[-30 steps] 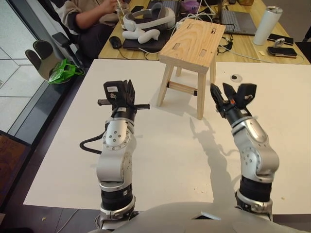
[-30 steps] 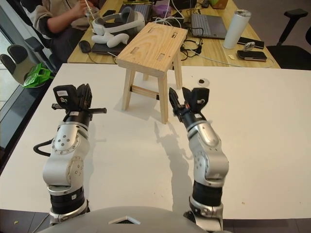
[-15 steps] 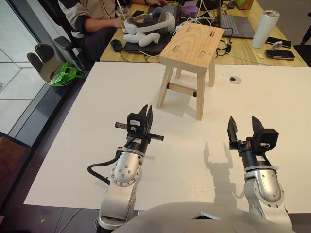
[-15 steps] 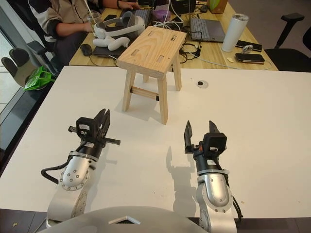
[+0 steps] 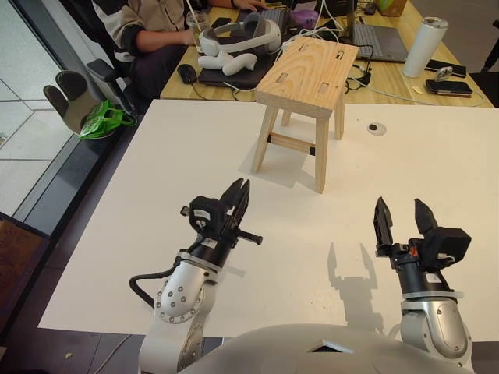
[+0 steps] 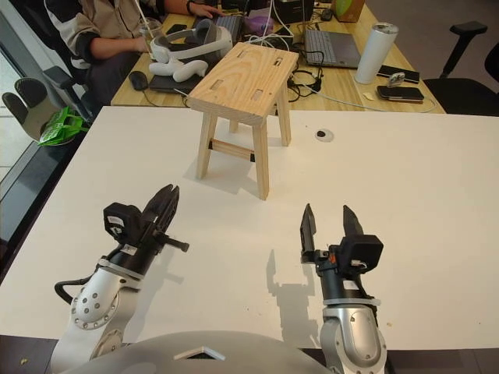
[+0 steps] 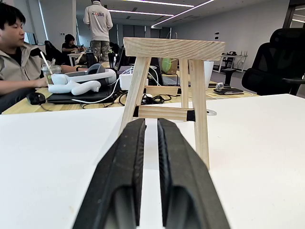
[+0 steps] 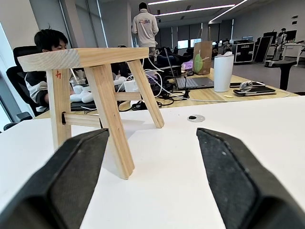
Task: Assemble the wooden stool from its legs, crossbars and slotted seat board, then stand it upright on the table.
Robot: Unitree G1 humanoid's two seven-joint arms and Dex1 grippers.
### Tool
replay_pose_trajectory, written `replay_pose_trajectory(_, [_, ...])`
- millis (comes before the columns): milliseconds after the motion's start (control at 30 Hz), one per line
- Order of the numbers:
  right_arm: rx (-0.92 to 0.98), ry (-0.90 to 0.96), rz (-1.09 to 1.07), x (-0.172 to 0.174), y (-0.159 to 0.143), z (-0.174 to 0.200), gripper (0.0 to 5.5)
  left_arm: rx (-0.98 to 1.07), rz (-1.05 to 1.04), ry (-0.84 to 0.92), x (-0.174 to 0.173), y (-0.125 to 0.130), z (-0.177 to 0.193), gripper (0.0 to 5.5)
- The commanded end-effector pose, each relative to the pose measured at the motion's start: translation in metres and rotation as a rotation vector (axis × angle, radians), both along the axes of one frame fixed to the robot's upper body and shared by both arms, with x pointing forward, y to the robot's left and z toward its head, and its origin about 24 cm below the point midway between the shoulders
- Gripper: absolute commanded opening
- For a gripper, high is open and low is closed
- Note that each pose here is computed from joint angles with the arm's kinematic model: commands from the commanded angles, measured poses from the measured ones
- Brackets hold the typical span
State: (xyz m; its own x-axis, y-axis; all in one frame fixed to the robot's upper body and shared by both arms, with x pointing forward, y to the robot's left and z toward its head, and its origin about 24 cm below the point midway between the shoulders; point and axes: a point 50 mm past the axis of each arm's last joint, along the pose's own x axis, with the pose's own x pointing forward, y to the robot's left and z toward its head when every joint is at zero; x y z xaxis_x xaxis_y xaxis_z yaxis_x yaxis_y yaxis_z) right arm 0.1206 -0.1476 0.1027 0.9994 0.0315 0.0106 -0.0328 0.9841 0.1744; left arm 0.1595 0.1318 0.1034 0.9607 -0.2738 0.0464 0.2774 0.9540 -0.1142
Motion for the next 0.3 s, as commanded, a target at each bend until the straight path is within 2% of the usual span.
replay_pose_trajectory(33, [0.041,0.049,-0.002,0.0078,-0.0036,-0.0174,3.42,-0.062,0.042,0.034,0.0088,0.0044,-0.0139,0.44])
replay_pose_trajectory(300, [0.025,0.054,0.025,0.0064,-0.0069,-0.0236,3.42,-0.035,0.046,0.043,0.0054,0.0019,-0.0230,0.44])
